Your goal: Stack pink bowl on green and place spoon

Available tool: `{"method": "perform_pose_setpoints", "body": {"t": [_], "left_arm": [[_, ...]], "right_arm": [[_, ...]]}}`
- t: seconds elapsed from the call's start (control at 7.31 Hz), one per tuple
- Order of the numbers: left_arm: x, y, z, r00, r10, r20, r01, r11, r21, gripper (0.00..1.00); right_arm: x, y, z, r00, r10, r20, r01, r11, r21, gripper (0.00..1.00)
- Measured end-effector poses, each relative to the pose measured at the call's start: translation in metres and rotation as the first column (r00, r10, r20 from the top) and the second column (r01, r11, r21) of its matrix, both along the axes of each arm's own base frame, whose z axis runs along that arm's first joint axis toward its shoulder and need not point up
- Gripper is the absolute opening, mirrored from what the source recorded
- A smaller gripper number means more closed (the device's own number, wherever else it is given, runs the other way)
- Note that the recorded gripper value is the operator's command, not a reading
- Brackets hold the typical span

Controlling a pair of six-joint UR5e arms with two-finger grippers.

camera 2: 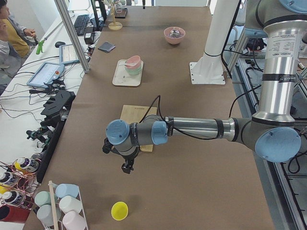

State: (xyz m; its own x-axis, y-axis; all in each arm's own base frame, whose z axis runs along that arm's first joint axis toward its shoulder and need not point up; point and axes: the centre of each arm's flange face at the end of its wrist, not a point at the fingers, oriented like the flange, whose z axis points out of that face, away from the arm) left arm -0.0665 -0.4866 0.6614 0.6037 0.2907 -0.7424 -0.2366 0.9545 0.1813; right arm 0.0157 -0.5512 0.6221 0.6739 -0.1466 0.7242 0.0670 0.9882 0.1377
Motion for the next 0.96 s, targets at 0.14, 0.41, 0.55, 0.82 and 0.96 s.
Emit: {"method": "perform_pose_setpoints", "body": {"t": [0.14,0.41,0.55,0.82,0.96], "left_arm": [[-0.0009,0.0053,0.0084,1.000,0.000,0.000,0.000,1.000,0.004,0.98],[-0.0029,0.0046,0.0156,1.000,-0.009,-0.001,0.009,1.000,-0.001,0.98],[-0.0032,0.0027,0.0174,1.000,-0.013,-0.001,0.013,1.000,-0.003,0.98],[-0.0034,-0.0011,0.0160,1.000,-0.018,-0.001,0.018,1.000,0.006,0.98],[-0.0034,-0.0022,0.0141,1.000,-0.018,-0.001,0.018,1.000,0.012,0.98]], "right_arm": [[0.0004,0.0004,-0.0011,1.000,0.001,0.002,-0.001,1.000,0.001,1.00],[0.0007,0.0026,-0.0015,1.000,0.001,0.006,-0.001,1.000,0.001,1.00],[0.0011,0.0042,-0.0037,1.000,0.002,0.007,-0.002,1.000,0.005,1.00],[0.0013,0.0070,-0.0076,1.000,0.003,0.007,-0.003,1.000,0.013,1.00],[0.0013,0.0077,-0.0082,1.000,0.003,0.007,-0.003,1.000,0.014,1.00]]}}
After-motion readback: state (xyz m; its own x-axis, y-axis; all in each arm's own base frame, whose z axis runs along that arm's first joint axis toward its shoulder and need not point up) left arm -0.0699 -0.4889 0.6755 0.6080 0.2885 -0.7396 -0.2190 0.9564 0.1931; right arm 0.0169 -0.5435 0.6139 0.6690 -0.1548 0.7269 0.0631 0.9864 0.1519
